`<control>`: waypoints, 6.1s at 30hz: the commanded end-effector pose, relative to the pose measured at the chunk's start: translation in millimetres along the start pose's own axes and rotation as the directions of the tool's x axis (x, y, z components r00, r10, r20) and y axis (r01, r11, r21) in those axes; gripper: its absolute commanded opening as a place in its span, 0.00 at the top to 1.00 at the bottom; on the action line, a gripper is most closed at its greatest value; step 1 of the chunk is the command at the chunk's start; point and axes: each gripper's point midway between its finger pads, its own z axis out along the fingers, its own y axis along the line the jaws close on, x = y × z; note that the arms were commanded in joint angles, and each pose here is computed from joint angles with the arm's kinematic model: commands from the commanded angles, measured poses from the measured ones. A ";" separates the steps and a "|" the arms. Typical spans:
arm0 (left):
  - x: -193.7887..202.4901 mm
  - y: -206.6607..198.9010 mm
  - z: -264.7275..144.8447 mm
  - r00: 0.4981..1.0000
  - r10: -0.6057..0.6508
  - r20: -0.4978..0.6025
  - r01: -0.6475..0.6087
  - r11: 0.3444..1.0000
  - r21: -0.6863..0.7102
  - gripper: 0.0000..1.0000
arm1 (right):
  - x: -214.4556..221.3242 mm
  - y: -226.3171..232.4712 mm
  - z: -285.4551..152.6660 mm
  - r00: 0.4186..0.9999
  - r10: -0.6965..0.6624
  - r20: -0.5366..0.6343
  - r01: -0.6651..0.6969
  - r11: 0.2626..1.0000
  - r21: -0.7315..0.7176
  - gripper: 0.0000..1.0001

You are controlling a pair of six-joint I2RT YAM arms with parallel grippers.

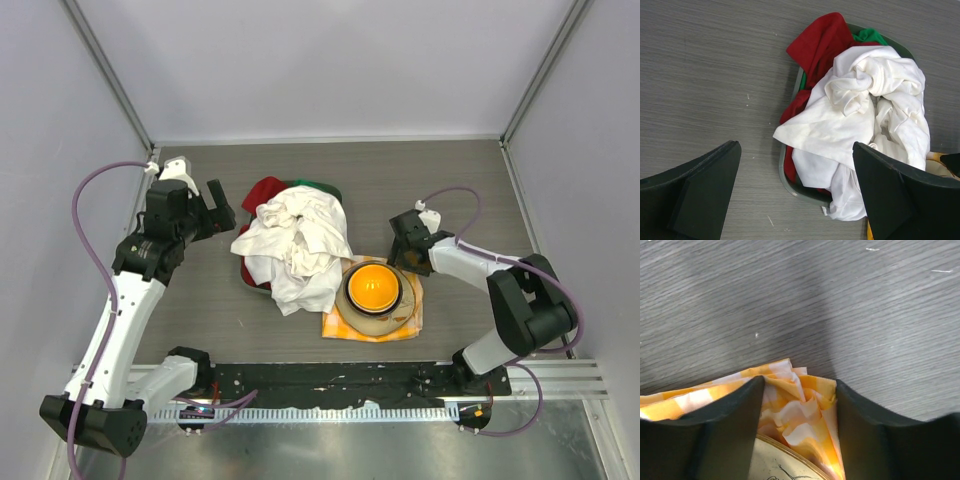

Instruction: Fold and stack the t-shirts

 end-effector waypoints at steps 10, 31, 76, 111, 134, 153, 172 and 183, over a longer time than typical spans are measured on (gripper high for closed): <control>-2.5 -0.2 -0.5 1.000 -0.002 0.008 0.002 1.000 0.001 0.00 | 23.1 -7.5 17.2 0.997 0.025 -0.067 -0.021 0.999 0.050 0.99; 3.7 2.9 4.2 1.000 -0.012 -0.002 0.012 1.000 -0.014 0.00 | -134.2 -104.1 133.4 0.902 0.433 -0.005 -0.407 0.853 0.326 0.99; -0.5 19.8 7.7 0.998 -0.034 0.045 0.038 0.994 -0.106 0.00 | -387.7 -219.8 171.1 0.706 0.541 0.456 -0.629 0.776 0.053 0.10; 11.5 3.4 -12.2 0.997 -0.071 0.005 0.071 0.997 0.007 0.00 | -153.9 -79.2 -0.5 0.967 0.163 0.197 -0.210 0.946 0.247 0.01; 8.5 16.7 -6.3 0.999 -0.043 0.010 0.044 0.996 -0.074 0.00 | -149.3 -137.8 132.0 0.958 0.285 0.031 -0.278 0.897 0.343 0.02; 28.3 -26.5 8.1 0.990 -0.061 -0.127 0.078 0.988 0.135 0.00 | -212.7 -88.2 75.3 0.959 0.216 0.182 -0.253 0.942 0.220 0.02; 102.7 -92.3 120.8 0.938 -0.191 -0.290 0.228 0.969 0.100 0.02 | -217.2 103.5 -145.3 0.898 -0.065 0.434 0.163 0.968 -0.192 0.02; 100.9 -92.5 193.9 0.927 -0.287 -0.242 0.271 0.958 -0.098 0.05 | -188.7 95.0 -156.4 0.888 -0.104 0.448 0.216 0.955 -0.205 0.02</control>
